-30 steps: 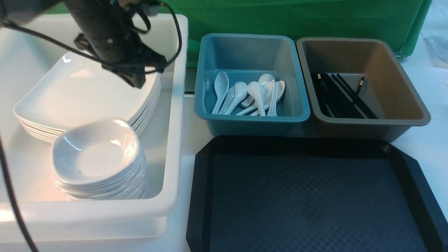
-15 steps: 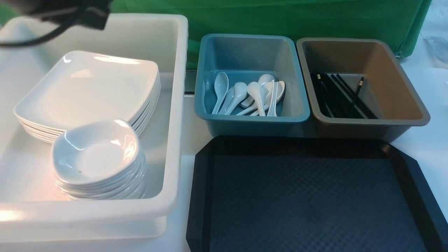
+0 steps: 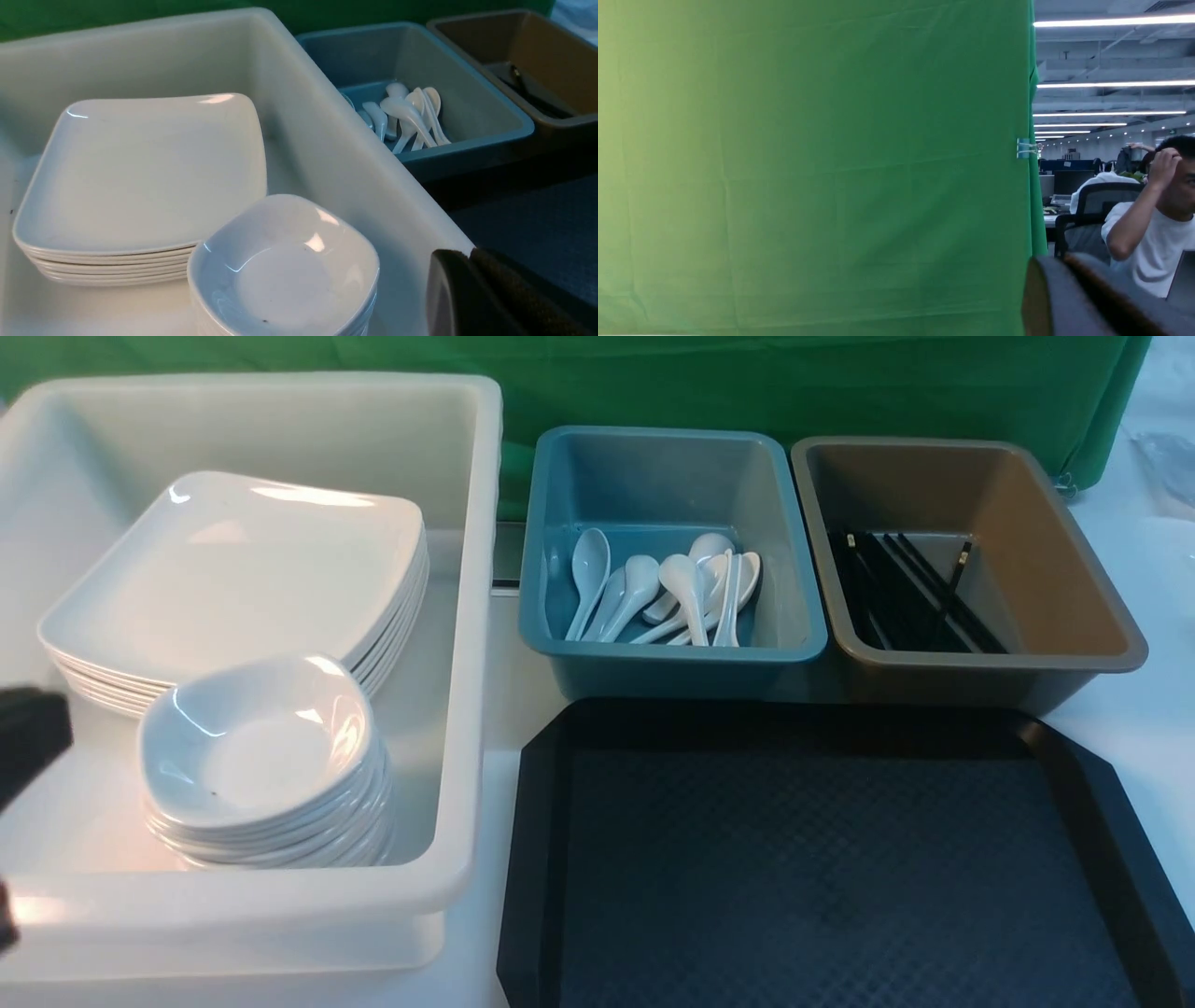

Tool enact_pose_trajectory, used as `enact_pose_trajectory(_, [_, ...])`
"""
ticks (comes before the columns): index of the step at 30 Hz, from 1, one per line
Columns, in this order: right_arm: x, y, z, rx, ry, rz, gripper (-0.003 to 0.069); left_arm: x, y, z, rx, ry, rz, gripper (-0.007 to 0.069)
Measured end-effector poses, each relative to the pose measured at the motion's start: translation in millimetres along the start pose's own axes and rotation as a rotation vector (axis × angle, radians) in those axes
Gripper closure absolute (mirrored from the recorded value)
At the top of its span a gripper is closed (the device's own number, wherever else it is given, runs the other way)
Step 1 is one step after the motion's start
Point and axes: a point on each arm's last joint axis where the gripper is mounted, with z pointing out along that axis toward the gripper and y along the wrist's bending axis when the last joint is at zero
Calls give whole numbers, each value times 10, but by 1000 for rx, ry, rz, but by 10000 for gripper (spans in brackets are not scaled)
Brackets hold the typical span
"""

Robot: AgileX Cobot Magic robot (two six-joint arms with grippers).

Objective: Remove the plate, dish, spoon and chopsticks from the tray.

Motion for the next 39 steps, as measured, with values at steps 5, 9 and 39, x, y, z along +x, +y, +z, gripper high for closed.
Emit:
enact_pose_trajectory(5, [-2, -2, 0, 2, -5, 0, 569, 236, -6, -72, -11, -85, -37, 614])
enact_pose_trajectory(9, [-2, -2, 0, 2, -5, 0, 561, 212, 0, -76, -16, -121, -45, 614])
enact_pose_trajectory(39, [-5, -2, 0, 2, -8, 0, 495, 166, 44, -102, -77, -194, 58, 610])
